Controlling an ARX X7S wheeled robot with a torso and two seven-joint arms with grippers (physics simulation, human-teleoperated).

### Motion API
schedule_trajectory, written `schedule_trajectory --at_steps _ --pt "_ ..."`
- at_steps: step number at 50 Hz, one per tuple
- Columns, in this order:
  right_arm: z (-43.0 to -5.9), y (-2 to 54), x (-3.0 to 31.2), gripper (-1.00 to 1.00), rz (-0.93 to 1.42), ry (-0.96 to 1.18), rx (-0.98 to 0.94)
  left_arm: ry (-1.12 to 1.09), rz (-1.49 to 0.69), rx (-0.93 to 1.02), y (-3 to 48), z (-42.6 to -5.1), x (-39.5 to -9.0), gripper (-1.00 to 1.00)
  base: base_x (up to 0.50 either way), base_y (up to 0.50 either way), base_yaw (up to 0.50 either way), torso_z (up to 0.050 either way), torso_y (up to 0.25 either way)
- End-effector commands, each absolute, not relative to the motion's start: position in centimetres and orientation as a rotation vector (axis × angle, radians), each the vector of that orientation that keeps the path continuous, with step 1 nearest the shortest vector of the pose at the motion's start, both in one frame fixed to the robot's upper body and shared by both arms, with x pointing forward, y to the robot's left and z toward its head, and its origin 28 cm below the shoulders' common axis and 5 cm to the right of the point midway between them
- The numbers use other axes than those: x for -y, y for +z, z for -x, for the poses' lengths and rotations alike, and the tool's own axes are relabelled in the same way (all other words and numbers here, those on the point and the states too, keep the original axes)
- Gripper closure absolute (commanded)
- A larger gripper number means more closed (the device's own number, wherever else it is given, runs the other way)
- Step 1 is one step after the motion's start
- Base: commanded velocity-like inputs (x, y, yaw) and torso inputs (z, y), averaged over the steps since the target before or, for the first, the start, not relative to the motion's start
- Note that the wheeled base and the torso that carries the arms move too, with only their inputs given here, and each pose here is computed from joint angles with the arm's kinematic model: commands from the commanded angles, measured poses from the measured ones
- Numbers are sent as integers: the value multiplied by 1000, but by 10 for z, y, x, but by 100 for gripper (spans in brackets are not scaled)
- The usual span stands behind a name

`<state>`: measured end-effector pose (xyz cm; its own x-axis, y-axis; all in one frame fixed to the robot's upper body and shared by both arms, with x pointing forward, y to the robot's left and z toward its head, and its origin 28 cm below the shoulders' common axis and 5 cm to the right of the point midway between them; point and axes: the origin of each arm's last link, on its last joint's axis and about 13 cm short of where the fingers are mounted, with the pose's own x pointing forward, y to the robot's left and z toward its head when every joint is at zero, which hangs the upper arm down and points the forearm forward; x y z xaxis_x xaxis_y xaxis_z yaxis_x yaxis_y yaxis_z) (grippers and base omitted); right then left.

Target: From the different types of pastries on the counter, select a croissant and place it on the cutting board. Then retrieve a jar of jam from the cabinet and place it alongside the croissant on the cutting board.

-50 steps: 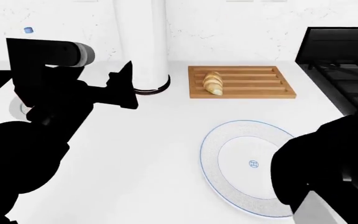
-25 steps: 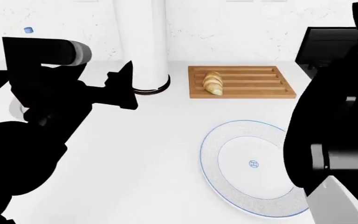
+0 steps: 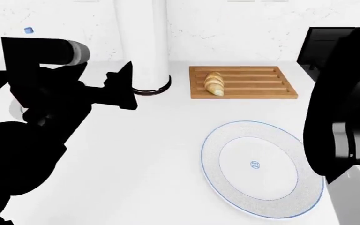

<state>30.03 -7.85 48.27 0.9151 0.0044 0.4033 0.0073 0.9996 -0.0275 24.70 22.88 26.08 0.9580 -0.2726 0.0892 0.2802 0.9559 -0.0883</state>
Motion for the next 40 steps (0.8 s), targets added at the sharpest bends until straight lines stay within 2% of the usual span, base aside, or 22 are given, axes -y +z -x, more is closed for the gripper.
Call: schedule_trajectory --at_steps 1,11,23,40 --pt "-309 471 79 -100 48 6 220 -282 96 71 260 -247 -228 -100 0 0 0 0 0" --pt "-308 471 79 -100 90 11 149 -281 96 69 259 -249 -230 -100 1 0 0 0 0" --pt "-310 471 79 -100 86 84 255 -282 95 60 257 -251 -230 -100 4 0 1 -1 0" --pt "-310 471 79 -100 84 79 284 -287 83 62 261 -249 -229 -100 11 1 5 0 0"
